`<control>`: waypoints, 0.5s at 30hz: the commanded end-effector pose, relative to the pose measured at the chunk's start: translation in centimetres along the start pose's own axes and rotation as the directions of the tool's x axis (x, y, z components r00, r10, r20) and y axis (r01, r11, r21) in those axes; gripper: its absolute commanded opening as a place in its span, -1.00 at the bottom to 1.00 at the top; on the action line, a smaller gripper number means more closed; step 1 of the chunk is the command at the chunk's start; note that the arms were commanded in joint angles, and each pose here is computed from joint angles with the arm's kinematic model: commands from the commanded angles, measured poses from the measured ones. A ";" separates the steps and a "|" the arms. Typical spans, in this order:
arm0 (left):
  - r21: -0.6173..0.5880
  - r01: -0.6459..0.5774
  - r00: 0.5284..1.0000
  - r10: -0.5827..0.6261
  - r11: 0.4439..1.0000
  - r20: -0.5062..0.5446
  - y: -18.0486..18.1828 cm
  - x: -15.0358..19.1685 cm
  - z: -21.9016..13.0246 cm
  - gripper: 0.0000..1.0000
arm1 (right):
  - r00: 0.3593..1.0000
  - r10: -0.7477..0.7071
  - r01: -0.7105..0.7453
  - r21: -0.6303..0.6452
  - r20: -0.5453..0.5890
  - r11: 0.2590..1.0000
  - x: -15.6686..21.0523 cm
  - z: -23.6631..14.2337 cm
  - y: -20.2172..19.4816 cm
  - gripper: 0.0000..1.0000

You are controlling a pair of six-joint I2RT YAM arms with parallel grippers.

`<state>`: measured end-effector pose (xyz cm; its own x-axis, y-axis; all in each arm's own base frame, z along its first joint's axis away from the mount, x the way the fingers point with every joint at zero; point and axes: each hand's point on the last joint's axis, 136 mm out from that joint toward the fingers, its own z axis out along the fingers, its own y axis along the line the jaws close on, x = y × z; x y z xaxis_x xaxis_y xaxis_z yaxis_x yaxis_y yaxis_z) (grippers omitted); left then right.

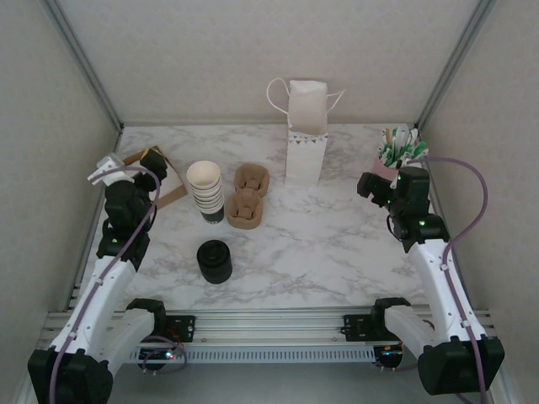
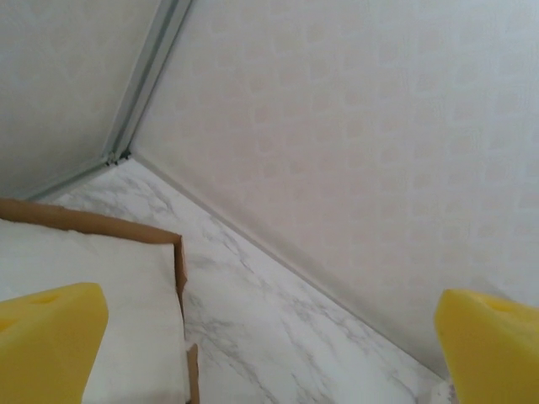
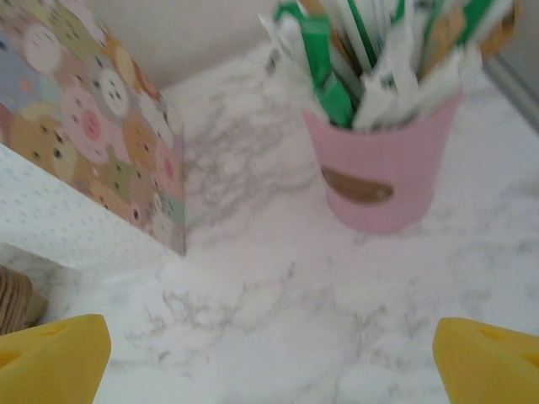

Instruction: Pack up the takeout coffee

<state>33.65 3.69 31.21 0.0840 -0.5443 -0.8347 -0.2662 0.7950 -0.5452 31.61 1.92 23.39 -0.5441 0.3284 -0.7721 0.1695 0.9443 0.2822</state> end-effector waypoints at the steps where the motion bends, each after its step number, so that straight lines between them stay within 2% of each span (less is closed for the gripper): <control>1: 0.010 0.002 0.985 0.000 1.000 -0.172 -0.5 2.5 -0.5 0.99 | 0.992 0.093 -0.092 0.025 -0.083 0.995 2.2 -0.4 -0.5 0.98; 4: 0.023 0.015 0.979 -0.010 1.000 -0.203 -0.8 3.0 -0.7 0.99 | 0.985 0.144 -0.140 0.041 -0.099 0.989 1.9 -0.8 -0.4 0.97; 7: 0.015 0.055 0.970 -0.050 0.998 -0.238 -0.6 3.9 -0.7 0.99 | 0.981 0.113 -0.131 -0.102 -0.160 0.986 1.9 -1.2 2.4 0.97; 9: -0.030 0.081 0.958 -0.086 0.996 -0.274 -0.1 4.6 -0.4 0.99 | 0.979 0.089 -0.123 -0.182 -0.185 0.976 2.0 -1.3 4.0 0.97; 15: -0.075 0.120 0.916 -0.140 0.990 -0.377 0.5 6.7 0.6 0.99 | 0.966 -0.043 -0.022 -0.248 -0.253 0.969 2.8 -1.7 8.1 0.95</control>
<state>34.79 0.98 25.54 -0.2107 -0.6657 -0.7158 -0.3139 0.7395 -0.5954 30.54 8.26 23.55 -0.7071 0.3310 -0.6248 0.0446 0.9028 0.4277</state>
